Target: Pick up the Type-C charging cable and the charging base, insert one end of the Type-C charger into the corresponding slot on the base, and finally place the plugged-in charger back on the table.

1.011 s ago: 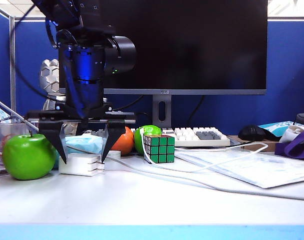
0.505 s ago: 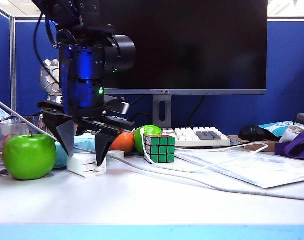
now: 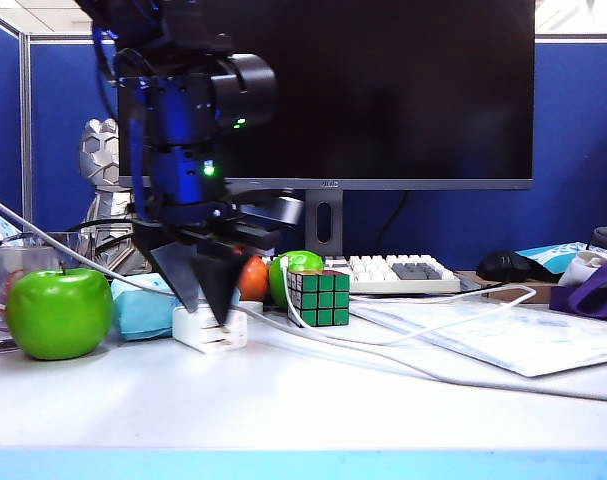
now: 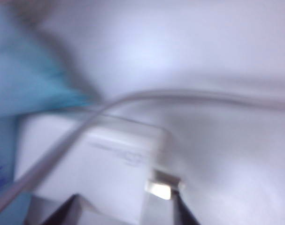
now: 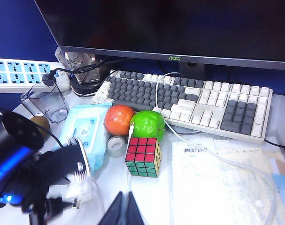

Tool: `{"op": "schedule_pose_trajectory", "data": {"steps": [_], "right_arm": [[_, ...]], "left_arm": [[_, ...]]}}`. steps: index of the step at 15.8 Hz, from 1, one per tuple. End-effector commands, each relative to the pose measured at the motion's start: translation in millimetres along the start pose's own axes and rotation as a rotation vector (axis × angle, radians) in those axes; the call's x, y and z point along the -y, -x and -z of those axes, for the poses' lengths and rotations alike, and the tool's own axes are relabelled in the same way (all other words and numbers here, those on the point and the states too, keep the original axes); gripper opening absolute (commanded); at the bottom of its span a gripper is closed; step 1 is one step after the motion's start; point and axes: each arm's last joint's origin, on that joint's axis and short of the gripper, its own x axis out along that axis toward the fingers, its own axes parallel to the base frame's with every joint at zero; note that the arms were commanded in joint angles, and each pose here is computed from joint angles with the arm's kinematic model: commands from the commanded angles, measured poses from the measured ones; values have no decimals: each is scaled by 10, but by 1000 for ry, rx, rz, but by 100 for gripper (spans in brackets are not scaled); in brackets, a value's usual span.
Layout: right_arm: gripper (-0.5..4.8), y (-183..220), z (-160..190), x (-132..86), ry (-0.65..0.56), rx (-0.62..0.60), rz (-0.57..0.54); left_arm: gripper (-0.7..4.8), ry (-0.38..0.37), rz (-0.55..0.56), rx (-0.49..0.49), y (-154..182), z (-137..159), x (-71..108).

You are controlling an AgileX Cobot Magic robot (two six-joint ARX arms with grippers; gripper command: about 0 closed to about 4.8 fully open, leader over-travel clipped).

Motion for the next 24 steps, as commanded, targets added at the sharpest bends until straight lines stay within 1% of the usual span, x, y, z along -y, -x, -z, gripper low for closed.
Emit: {"op": "schedule_pose_trajectory", "data": {"steps": [1, 2, 4, 5, 6, 7, 8, 10, 11, 12, 14, 15, 16, 17, 18, 19, 20, 22, 24], "right_arm": [[-6, 15, -27, -8, 8, 19, -4], [-6, 15, -27, -8, 8, 19, -4], [-6, 13, -25, -8, 8, 18, -4], [-6, 13, -25, -8, 8, 18, -4], [-6, 11, -23, -7, 7, 17, -4], [-6, 11, -23, -7, 7, 17, -4], [-6, 11, -22, -7, 7, 16, -6], [-6, 11, -22, -7, 7, 16, -7], [-6, 11, -22, -7, 7, 15, -7], [-6, 12, -22, -8, 7, 16, -7], [-6, 12, -20, -8, 7, 13, -7], [-6, 12, -16, -7, 5, 10, -7], [-6, 12, -9, -6, 3, 2, -6], [-6, 12, -1, -5, 1, -5, -5], [-6, 12, 19, -3, -5, -26, -2], [-6, 12, 24, -2, -7, -30, -2], [-6, 12, 26, -2, -7, -33, -1], [-6, 12, 26, -2, -7, -33, -1], [-6, 11, 26, -1, -7, -33, -1]], "left_arm": [[241, -131, 38, -2, -30, -3, 131], [241, -122, 40, -1, -18, -6, 159], [241, -29, -13, 18, 70, -25, 194], [242, 43, -33, 46, 150, -44, 201], [248, 155, -41, 78, 245, -83, 183], [295, 318, -30, 115, 362, -150, 152], [479, 542, -10, 154, 491, -242, 107], [479, 772, 58, 185, 584, -325, 74], [479, 936, 105, 195, 596, -350, 71], [479, 1106, 129, 184, 589, -349, 53], [479, 1274, 145, 173, 547, -355, 39], [479, 1339, 143, 165, 514, -353, 39], [479, 1421, 142, 147, 467, -348, 31], [479, 1462, 140, 135, 444, -342, 27], [479, 1551, 144, 104, 379, -333, 9], [479, 1572, 134, 97, 364, -323, 11], [479, 1598, 90, 92, 353, -298, 6], [479, 1618, 35, 72, 319, -259, 8], [479, 1625, 19, 34, 251, -237, 14]]}}
